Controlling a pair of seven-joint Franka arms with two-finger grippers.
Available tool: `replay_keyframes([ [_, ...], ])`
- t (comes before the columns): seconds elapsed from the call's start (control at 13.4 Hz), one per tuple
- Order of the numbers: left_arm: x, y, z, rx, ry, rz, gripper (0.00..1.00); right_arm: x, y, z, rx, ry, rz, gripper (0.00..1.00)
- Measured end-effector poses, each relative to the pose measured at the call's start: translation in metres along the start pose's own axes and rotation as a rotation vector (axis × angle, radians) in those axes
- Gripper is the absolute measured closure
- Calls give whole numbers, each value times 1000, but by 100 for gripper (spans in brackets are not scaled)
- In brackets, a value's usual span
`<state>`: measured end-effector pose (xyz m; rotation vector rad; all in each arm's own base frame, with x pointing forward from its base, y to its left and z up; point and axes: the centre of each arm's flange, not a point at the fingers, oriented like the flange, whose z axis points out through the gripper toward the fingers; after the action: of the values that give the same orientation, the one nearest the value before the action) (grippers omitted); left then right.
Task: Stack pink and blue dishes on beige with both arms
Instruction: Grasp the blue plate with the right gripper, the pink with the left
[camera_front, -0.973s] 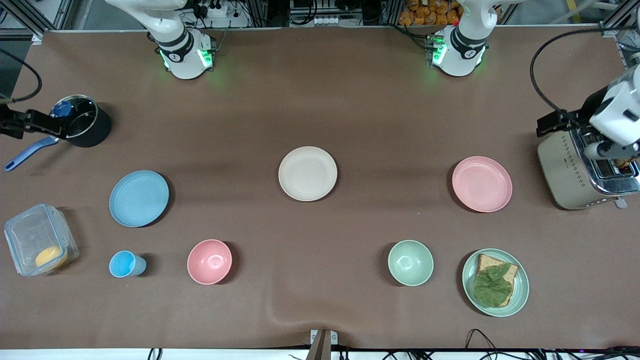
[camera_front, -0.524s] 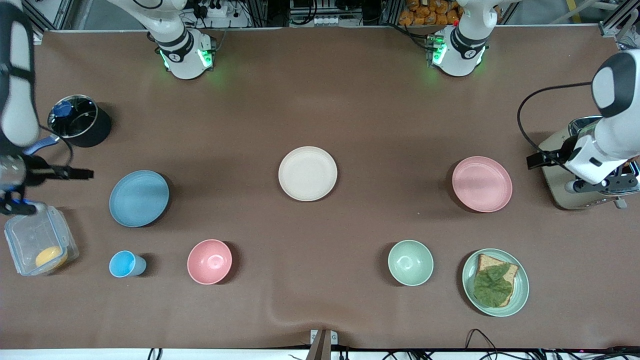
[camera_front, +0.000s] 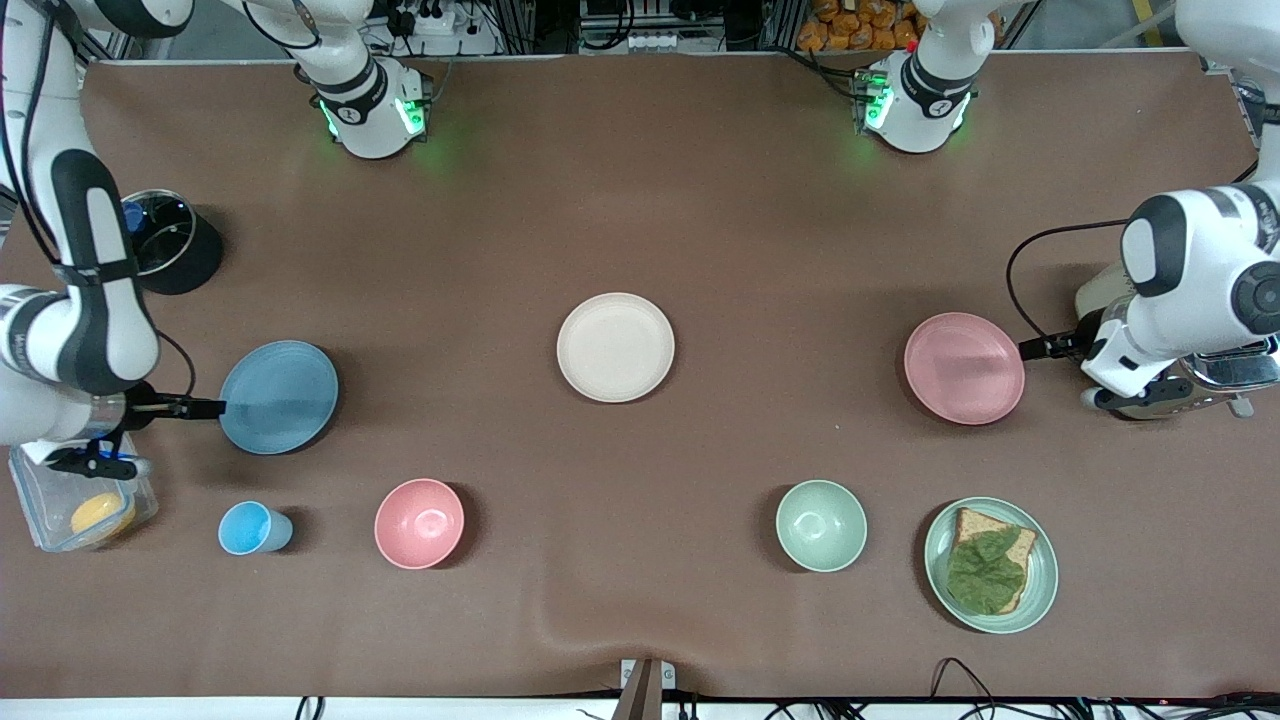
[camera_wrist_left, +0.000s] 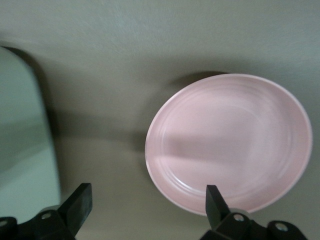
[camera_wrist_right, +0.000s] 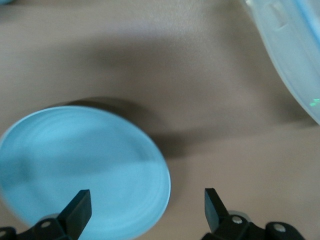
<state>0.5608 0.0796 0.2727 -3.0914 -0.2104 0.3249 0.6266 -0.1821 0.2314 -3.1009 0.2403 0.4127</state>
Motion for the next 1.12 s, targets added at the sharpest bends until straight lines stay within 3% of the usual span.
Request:
replay_keyframes([
  [0.22,12,-24,49,-25,-10,3,2,-15,9,39,8,-24,14,0],
  [0.45,15,-26,68,-34,-16,11,6,-19,11,46,11,-39,17,0],
  [0.52,15,-25,69,-35,-17,14,13,-20,11,48,12,-43,16,0],
  [0.75,15,-23,71,-36,-19,16,20,-23,10,55,14,-52,13,0],
  [0.97,15,-23,77,-38,-27,17,44,-23,11,58,13,-45,7,0],
  [1.12,15,-22,81,-39,-33,18,44,-23,11,58,13,-42,4,0],
])
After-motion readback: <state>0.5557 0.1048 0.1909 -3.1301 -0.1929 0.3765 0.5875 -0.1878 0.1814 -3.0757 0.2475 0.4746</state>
